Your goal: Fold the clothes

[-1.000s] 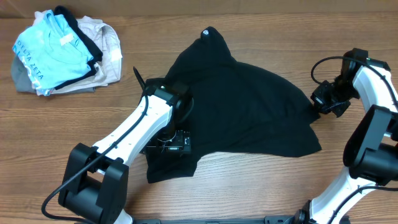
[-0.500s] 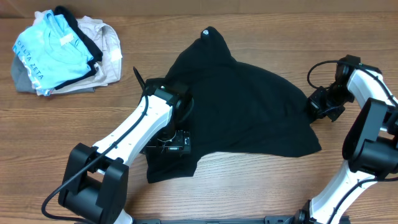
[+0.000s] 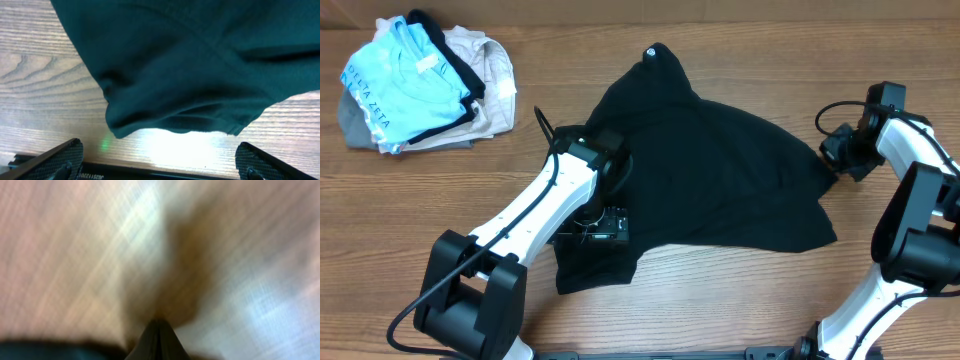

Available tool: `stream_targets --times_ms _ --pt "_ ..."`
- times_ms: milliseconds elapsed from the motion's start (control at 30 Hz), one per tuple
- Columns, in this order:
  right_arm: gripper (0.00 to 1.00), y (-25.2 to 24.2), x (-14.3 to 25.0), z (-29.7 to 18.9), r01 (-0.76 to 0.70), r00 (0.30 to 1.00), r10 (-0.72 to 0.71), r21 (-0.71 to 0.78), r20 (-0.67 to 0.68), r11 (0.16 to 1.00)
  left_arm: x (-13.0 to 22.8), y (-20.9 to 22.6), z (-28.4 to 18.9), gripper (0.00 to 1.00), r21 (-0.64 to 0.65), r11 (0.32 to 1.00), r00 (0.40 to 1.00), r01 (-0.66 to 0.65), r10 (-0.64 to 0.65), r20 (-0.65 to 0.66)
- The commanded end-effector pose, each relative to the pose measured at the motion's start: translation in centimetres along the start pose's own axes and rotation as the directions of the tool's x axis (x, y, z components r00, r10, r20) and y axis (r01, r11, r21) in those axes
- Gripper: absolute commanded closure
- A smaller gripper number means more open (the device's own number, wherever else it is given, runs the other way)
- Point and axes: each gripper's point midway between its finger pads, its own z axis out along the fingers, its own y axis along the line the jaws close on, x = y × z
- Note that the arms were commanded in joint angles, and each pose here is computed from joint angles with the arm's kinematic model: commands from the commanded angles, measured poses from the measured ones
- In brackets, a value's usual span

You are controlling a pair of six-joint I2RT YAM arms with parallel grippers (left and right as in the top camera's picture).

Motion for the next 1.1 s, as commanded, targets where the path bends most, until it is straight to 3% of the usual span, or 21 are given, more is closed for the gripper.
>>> stream_targets --times_ms 0,300,567,900,1067 --pt "0.96 -1.9 0.7 3.7 -0.018 1.0 0.019 0.076 -0.01 0.997 -0.2 -0.3 0.0 0.0 0.012 1.0 1.0 -0.007 0.007 0.016" --pt "0.96 -2.8 -1.4 7.4 -0.04 0.997 0.035 0.086 0.061 0.995 -0.8 -0.6 0.0 0.0 0.026 1.0 0.999 -0.009 0.007 0.04" --pt "0.96 -0.7 -4.8 -1.4 -0.052 0.992 0.045 0.052 0.118 0.997 -1.0 -0.8 0.0 0.0 0.031 0.999 0.999 -0.009 0.007 0.049" --pt "0.96 0.8 -0.9 -10.3 -0.06 0.998 0.06 -0.058 0.007 0.996 -0.7 -0.5 0.0 0.0 0.022 1.0 0.999 -0.009 0.008 0.033" --pt "0.96 -0.2 2.0 -10.8 -0.028 0.995 0.025 -0.03 -0.094 0.999 -0.7 -0.5 0.0 0.0 0.022 1.0 0.999 -0.009 0.008 0.033"
